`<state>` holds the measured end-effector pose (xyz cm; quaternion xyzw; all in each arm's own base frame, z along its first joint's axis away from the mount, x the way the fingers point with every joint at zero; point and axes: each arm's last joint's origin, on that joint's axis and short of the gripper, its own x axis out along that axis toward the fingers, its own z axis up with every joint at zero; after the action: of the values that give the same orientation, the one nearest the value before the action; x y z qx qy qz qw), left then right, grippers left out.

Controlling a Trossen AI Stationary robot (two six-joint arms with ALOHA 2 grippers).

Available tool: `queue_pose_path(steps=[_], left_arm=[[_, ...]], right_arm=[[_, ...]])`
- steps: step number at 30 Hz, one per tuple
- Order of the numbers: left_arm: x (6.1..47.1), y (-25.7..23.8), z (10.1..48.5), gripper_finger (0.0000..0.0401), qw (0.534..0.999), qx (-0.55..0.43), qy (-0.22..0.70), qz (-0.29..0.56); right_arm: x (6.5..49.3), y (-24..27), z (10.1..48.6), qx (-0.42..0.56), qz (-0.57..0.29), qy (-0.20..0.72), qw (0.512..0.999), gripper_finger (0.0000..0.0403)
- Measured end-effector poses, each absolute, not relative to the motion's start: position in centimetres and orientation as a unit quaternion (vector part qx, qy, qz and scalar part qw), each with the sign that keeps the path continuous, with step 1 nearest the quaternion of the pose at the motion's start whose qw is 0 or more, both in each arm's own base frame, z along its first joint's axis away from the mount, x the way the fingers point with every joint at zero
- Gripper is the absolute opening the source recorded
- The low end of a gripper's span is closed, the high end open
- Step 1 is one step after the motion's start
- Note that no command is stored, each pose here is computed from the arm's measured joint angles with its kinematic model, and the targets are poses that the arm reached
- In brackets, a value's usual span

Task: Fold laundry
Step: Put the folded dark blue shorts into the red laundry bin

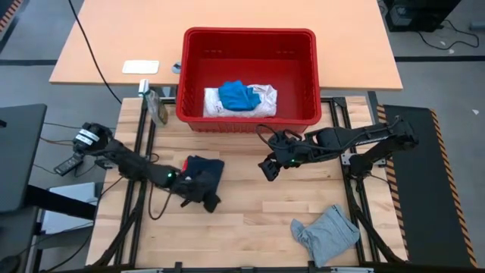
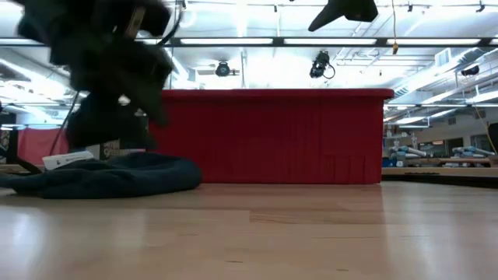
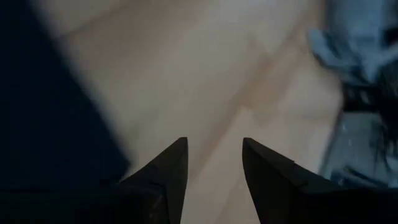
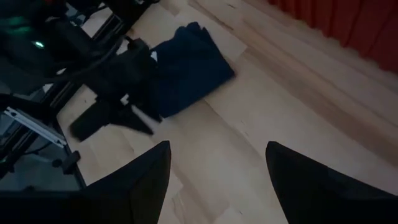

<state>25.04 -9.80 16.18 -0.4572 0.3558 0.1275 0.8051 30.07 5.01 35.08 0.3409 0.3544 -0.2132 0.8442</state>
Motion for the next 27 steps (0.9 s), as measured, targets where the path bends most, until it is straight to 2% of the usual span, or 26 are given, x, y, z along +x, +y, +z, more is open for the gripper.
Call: queue_pose_path(steps=[4, 6, 12, 14, 17, 21, 27], left_arm=[[26.9, -10.6, 18.3, 0.0155, 0.812, -0.429, 0.39, 0.073], [27.1, -11.3, 19.8, 0.0155, 0.806, -0.418, 0.413, 0.077], [25.5, -11.7, 24.4, 0.0155, 0.795, -0.315, 0.47, 0.217], [24.6, -11.1, 24.8, 0.0158, 0.773, -0.284, 0.508, 0.251], [23.7, -10.0, 24.0, 0.017, 0.735, -0.271, 0.552, 0.286], [22.5, -8.6, 21.0, 0.0201, 0.686, -0.272, 0.593, 0.323], [21.2, -7.2, 16.3, 0.0261, 0.665, -0.302, 0.605, 0.318]], right_arm=[[30.4, 4.8, 34.8, 0.334, -0.215, 0.355, 0.846, 0.0268], [30.8, 4.7, 34.3, 0.33, -0.218, 0.363, 0.843, 0.0268], [33.3, 5.3, 31.3, 0.332, -0.209, 0.412, 0.822, 0.0268], [34.2, 5.7, 30.0, 0.341, -0.192, 0.434, 0.811, 0.0268], [35.7, 6.3, 28.6, 0.359, -0.155, 0.45, 0.803, 0.0268], [36.9, 7.3, 27.6, 0.37, -0.119, 0.449, 0.805, 0.0268], [36.4, 8.6, 28.1, 0.365, -0.099, 0.448, 0.81, 0.0268]])
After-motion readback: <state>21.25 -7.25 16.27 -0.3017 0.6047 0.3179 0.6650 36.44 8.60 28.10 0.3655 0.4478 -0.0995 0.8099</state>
